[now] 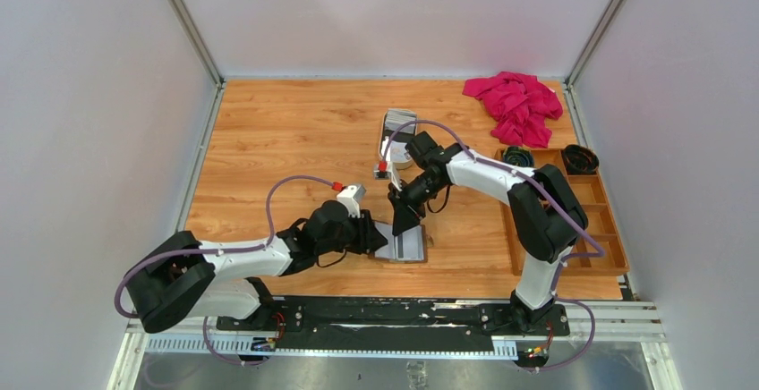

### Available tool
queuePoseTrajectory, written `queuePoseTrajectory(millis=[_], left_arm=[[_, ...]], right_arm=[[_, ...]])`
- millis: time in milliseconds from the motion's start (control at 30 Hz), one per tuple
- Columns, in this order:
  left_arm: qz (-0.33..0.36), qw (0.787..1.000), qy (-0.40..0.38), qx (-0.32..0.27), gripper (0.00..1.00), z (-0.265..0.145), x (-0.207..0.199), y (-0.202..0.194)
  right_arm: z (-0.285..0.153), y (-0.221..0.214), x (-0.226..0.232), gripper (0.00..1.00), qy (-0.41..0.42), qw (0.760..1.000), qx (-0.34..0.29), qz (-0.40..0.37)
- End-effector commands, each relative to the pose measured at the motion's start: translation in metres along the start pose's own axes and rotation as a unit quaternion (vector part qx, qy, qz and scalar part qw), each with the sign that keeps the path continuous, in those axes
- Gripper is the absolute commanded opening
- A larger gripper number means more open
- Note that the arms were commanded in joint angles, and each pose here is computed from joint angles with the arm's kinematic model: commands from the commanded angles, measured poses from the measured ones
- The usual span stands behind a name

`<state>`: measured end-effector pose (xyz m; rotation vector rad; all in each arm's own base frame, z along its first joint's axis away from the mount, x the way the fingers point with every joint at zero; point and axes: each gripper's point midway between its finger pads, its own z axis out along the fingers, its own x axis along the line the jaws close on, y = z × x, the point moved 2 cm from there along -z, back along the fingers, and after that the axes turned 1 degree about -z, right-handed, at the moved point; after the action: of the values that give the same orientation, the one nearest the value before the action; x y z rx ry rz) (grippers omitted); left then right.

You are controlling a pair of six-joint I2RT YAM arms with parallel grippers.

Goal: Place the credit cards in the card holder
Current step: Turn over the card slot in the card holder.

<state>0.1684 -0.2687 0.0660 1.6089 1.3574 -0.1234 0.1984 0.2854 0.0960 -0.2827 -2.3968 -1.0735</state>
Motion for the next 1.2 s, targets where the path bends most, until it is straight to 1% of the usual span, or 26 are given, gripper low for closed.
queuePoseTrajectory(millis=[0, 300, 533, 700, 1000, 1167], left_arm=[[0.005, 1.0, -0.019, -0.02, 0.35, -0.005, -0.011, 0.013], [0.012, 0.999, -0.011, -0.028, 0.46, -0.01, -0.011, 0.018], [0.018, 1.0, 0.0, -0.02, 0.47, -0.009, -0.006, 0.015], [0.023, 1.0, 0.005, -0.018, 0.48, -0.01, -0.005, 0.016], [0.034, 0.999, 0.016, -0.025, 0.58, -0.021, -0.005, 0.021], [0.033, 0.999, 0.008, -0.025, 0.59, -0.023, -0.009, 0.022]], right_arm=[[-0.012, 0.012, 0.007, 0.29, 0.004, 1.0, -0.015, -0.022], [-0.012, 0.011, 0.005, 0.29, 0.002, 1.0, -0.013, -0.016], [-0.017, 0.008, 0.0, 0.29, -0.006, 1.0, -0.015, -0.008], [-0.019, 0.001, -0.002, 0.3, -0.011, 1.0, -0.003, -0.011], [-0.013, -0.007, -0.004, 0.3, 0.004, 1.0, 0.007, 0.005], [-0.014, -0.007, -0.003, 0.3, 0.003, 1.0, 0.009, 0.004]])
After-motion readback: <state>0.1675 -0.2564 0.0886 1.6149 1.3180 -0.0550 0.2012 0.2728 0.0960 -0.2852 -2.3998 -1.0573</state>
